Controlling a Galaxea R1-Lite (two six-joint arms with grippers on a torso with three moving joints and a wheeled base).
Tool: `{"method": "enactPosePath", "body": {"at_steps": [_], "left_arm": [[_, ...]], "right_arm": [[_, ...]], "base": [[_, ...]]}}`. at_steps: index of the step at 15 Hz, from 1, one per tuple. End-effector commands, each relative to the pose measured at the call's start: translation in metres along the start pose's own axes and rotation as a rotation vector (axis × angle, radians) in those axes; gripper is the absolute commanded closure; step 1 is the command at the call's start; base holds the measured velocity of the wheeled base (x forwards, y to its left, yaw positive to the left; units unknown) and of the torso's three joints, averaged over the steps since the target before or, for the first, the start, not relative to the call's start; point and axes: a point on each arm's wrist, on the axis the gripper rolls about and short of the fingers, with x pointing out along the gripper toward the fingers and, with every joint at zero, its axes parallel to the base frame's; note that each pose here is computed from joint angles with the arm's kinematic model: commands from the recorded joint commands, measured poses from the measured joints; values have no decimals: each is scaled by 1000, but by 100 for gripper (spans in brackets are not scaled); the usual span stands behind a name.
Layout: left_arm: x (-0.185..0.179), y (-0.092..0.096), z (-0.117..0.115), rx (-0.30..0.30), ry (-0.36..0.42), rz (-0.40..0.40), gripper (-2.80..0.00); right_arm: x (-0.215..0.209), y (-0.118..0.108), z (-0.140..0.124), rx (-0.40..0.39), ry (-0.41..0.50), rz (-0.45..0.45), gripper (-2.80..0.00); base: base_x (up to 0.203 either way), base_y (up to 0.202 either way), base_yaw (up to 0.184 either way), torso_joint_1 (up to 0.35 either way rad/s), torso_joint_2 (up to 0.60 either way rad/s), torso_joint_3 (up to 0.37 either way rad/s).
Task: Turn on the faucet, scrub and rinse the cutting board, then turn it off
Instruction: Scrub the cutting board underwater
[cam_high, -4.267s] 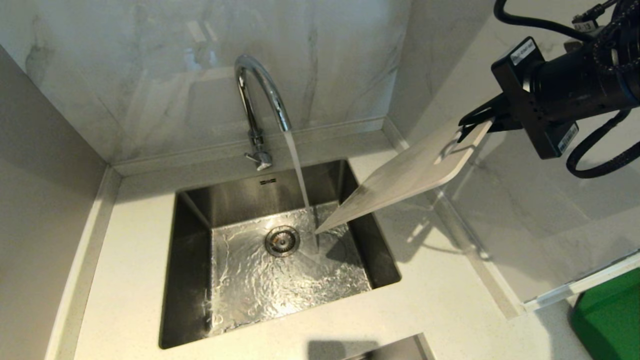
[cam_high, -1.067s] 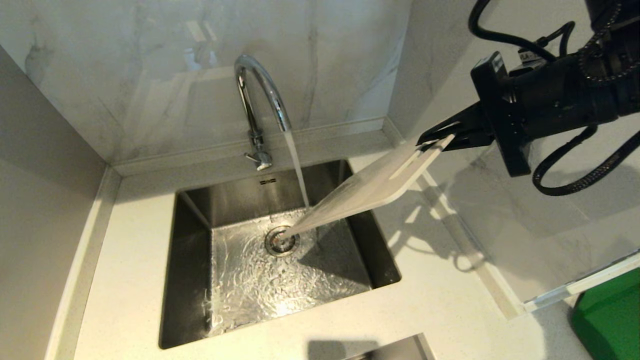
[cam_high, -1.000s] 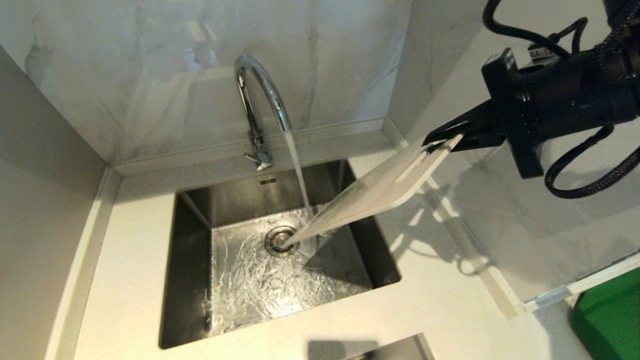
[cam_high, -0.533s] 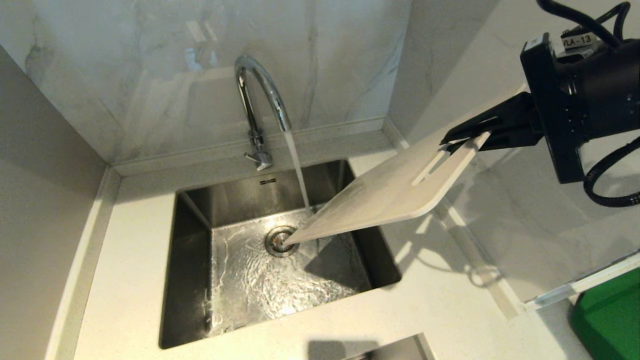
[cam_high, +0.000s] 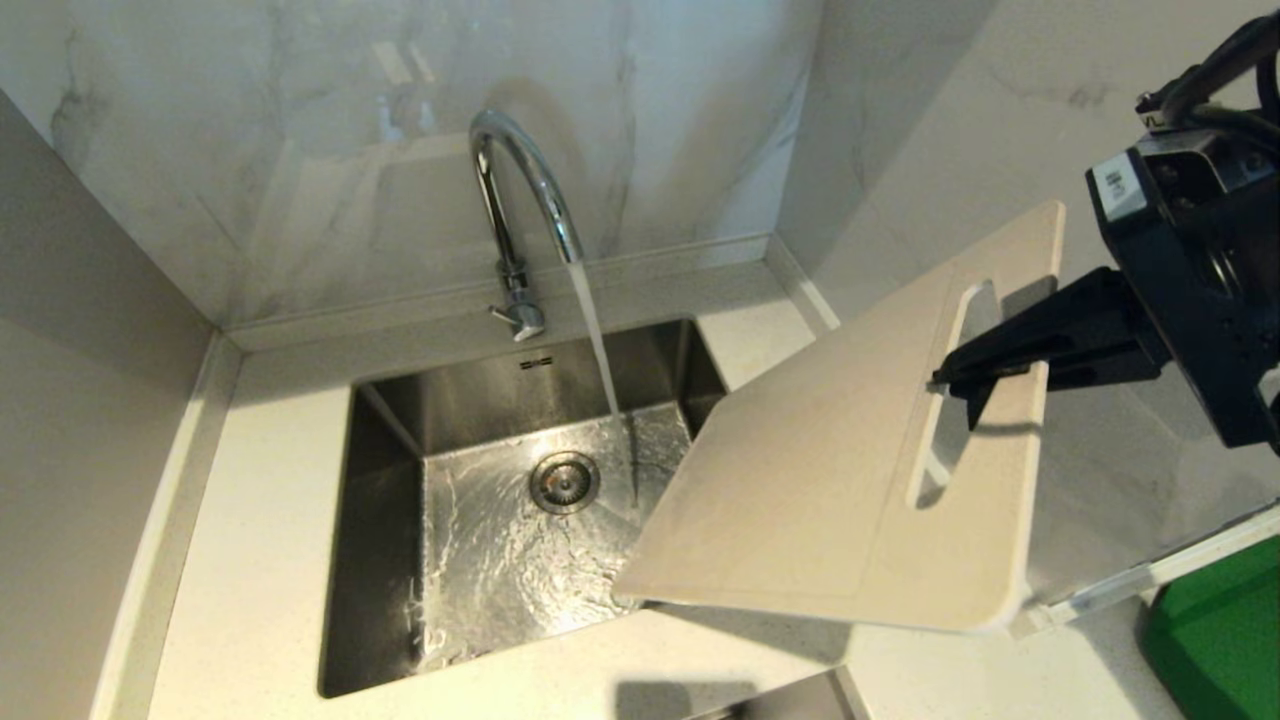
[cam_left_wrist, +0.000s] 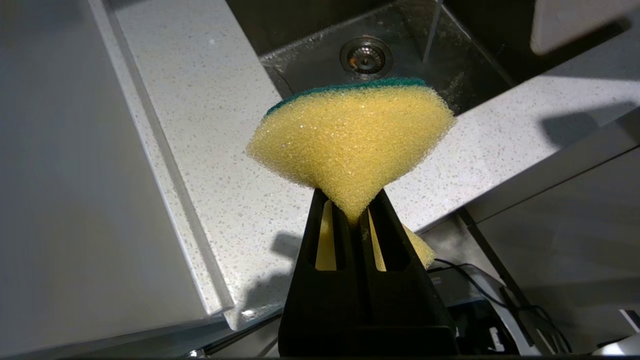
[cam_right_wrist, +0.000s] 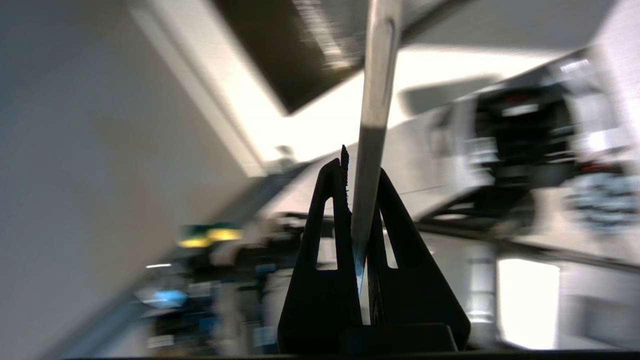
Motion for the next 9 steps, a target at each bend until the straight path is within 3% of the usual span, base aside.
{"method": "enactPosePath", "body": {"at_steps": [1,4,7,9], "left_arm": [[2,0,-1,-6,17,-8,0],[2,0,-2,-16,18,-19,0],[2,0,-2,-21,21,-21,0],[3,0,-4,-22,26,-23,0]], "right_arm": [[9,-4,3,-121,-2,-84,0],[14,-4,7,-230,-10,-101,0],[14,3,13,-238,-47,-68,0],[13,13,19,-219,-85,10,0]], "base": [[0,0,0,0,0,0],[0,0,0,0,0,0],[0,0,0,0,0,0],[0,0,0,0,0,0]]}}
